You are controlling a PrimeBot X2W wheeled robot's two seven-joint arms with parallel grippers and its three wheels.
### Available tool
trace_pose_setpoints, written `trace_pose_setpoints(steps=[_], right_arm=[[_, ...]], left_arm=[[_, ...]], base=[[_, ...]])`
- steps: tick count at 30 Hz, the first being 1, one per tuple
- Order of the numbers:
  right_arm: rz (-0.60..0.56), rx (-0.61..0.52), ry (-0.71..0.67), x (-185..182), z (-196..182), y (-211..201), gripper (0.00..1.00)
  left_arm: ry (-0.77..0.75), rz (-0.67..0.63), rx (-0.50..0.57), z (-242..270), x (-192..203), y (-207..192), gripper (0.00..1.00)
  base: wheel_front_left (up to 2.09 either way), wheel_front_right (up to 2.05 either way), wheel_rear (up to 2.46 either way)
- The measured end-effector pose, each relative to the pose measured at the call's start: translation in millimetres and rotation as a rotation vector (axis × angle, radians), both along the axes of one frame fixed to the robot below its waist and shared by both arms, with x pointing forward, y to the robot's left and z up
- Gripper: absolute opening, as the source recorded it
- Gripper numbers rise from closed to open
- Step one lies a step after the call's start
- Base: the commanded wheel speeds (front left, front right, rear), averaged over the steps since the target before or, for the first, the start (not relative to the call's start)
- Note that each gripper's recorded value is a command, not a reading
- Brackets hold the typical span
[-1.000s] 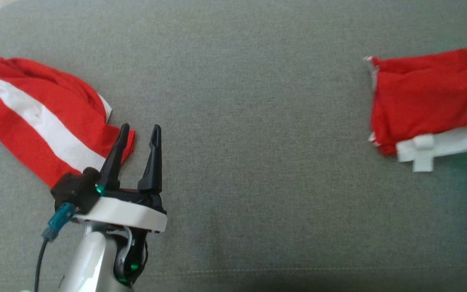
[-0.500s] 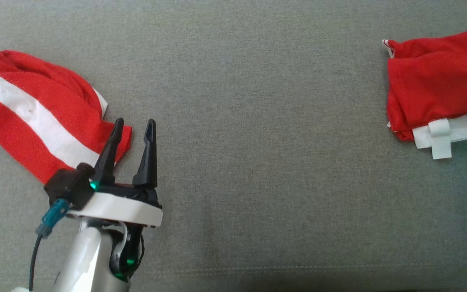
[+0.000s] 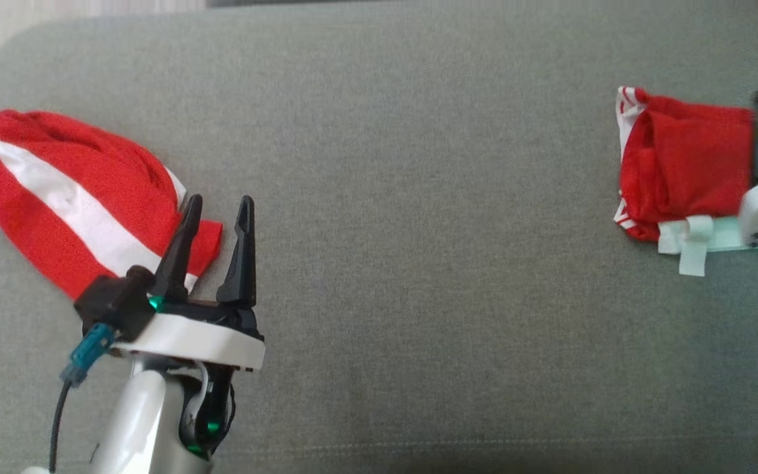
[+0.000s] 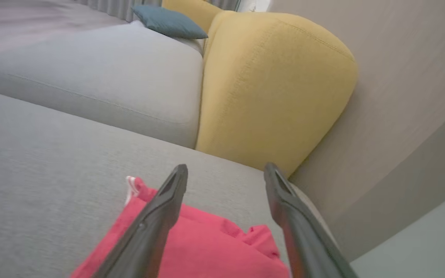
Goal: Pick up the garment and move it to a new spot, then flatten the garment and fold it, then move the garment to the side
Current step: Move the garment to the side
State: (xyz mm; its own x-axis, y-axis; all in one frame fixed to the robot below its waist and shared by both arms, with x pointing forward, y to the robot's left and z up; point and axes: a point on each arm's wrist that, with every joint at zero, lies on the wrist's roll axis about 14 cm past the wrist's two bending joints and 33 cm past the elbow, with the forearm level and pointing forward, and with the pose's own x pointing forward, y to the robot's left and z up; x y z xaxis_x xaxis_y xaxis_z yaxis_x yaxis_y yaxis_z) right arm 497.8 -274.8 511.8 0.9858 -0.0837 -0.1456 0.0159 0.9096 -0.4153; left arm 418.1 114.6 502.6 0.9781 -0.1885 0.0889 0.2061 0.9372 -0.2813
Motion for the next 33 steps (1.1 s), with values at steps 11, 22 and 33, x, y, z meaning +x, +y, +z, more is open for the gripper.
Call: trace_pose_setpoints(steps=[11,22,33], right_arm=[[0.154,0.270,-0.146,-47.0,17.0,88.0,1.00],[0.166,0.490,-0.184,-108.1,-2.4,112.1,1.00],[0.139,0.591,-0.165,-135.7,-20.7,111.4,1.00]], left_arm=[[-0.059,0.039,-0.002,26.1,-35.0,7.0,1.00],[-0.031,0.079,-0.017,18.3,-66.6,15.5,1.00],[-0.010,0.067,-0.009,9.8,-78.3,12.2,1.00]], base=[[0.00,0.00,0.00],[0.00,0.00,0.00],[0.00,0.00,0.00]])
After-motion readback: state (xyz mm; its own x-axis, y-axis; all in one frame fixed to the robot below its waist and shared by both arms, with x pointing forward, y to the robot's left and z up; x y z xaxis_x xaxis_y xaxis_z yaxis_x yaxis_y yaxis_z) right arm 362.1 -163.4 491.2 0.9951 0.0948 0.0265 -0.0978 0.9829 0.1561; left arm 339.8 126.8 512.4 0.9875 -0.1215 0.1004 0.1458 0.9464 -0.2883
